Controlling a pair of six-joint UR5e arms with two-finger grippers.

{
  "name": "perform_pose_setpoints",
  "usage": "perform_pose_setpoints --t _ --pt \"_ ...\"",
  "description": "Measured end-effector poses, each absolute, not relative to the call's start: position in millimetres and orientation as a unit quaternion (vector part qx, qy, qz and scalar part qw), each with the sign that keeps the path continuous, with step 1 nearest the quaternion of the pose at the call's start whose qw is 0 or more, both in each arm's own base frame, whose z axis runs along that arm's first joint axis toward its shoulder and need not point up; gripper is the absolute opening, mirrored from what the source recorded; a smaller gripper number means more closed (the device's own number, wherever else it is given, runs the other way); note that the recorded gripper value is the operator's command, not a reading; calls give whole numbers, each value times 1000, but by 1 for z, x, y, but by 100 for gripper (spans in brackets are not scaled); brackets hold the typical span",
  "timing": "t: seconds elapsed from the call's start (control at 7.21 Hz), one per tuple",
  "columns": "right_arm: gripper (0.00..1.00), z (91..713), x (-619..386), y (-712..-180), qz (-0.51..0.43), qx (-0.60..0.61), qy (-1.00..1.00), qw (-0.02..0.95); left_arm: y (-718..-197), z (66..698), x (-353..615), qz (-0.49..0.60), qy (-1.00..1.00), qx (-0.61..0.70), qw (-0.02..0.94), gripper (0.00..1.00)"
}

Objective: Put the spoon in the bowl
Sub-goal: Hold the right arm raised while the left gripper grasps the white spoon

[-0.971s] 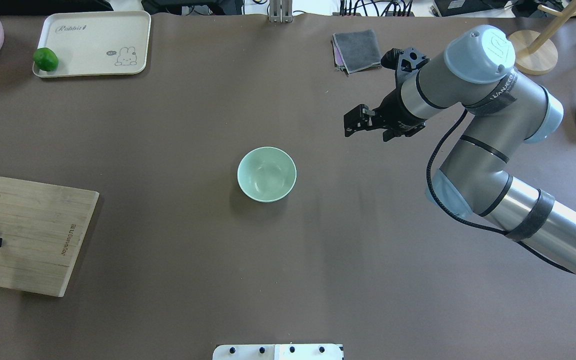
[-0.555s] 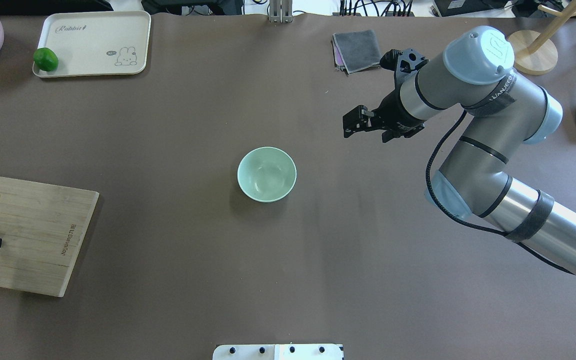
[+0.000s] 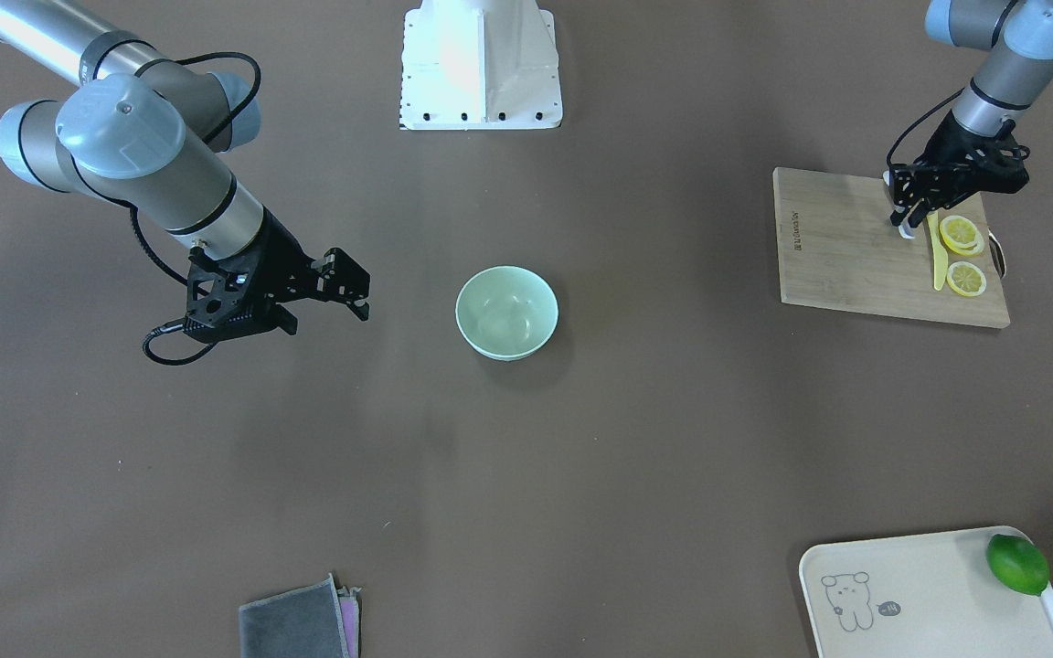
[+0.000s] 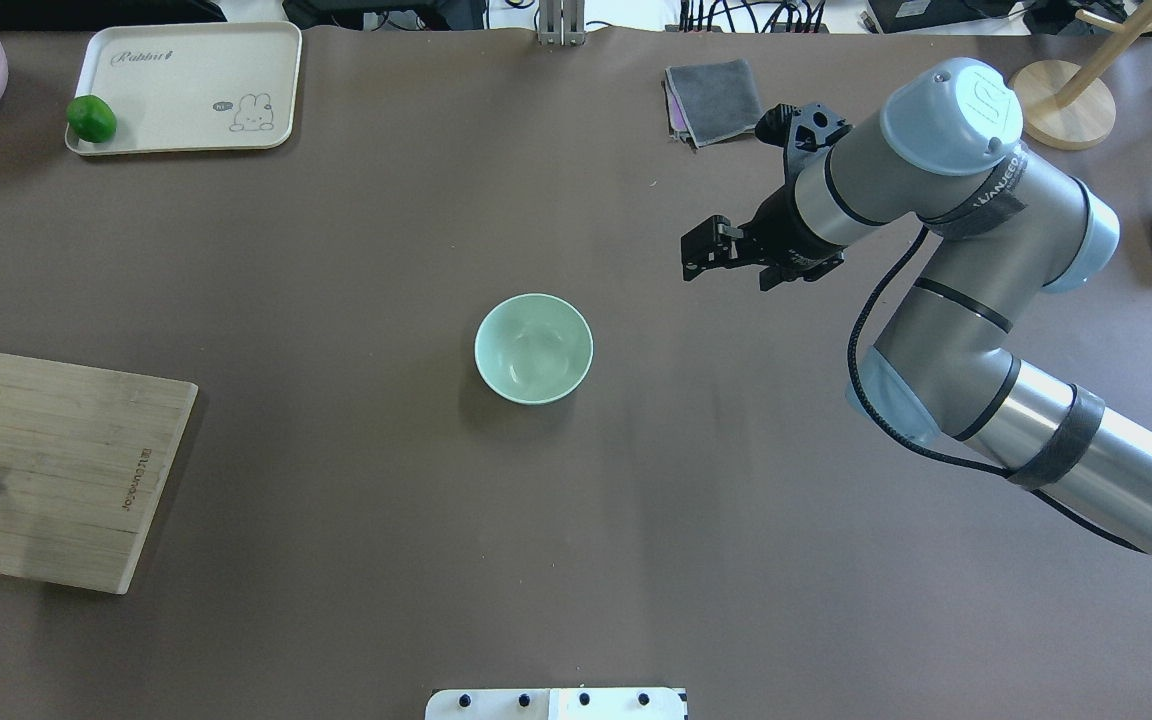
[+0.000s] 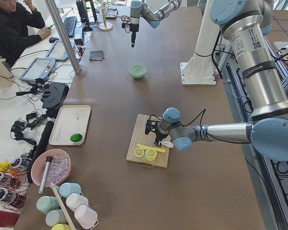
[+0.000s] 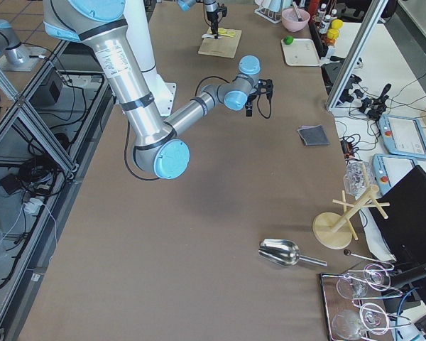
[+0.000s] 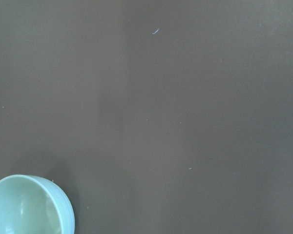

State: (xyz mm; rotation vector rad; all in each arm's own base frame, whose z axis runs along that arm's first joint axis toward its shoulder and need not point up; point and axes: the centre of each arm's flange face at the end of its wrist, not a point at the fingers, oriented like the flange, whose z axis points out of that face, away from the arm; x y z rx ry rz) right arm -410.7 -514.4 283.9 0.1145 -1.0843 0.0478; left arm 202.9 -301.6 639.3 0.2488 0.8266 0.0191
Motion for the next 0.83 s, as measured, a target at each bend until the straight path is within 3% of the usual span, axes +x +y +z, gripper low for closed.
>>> perform_pose_setpoints --t 0.42,0.55,0.83 --pt "100 284 -418 -509 26 58 -513 856 -302 639 204 10 400 123 908 38" --pt "100 284 -419 -509 27 58 -512 856 -303 638 204 10 400 124 908 34" --pt "100 285 -419 -509 27 58 -512 857 -303 638 206 10 400 125 908 7"
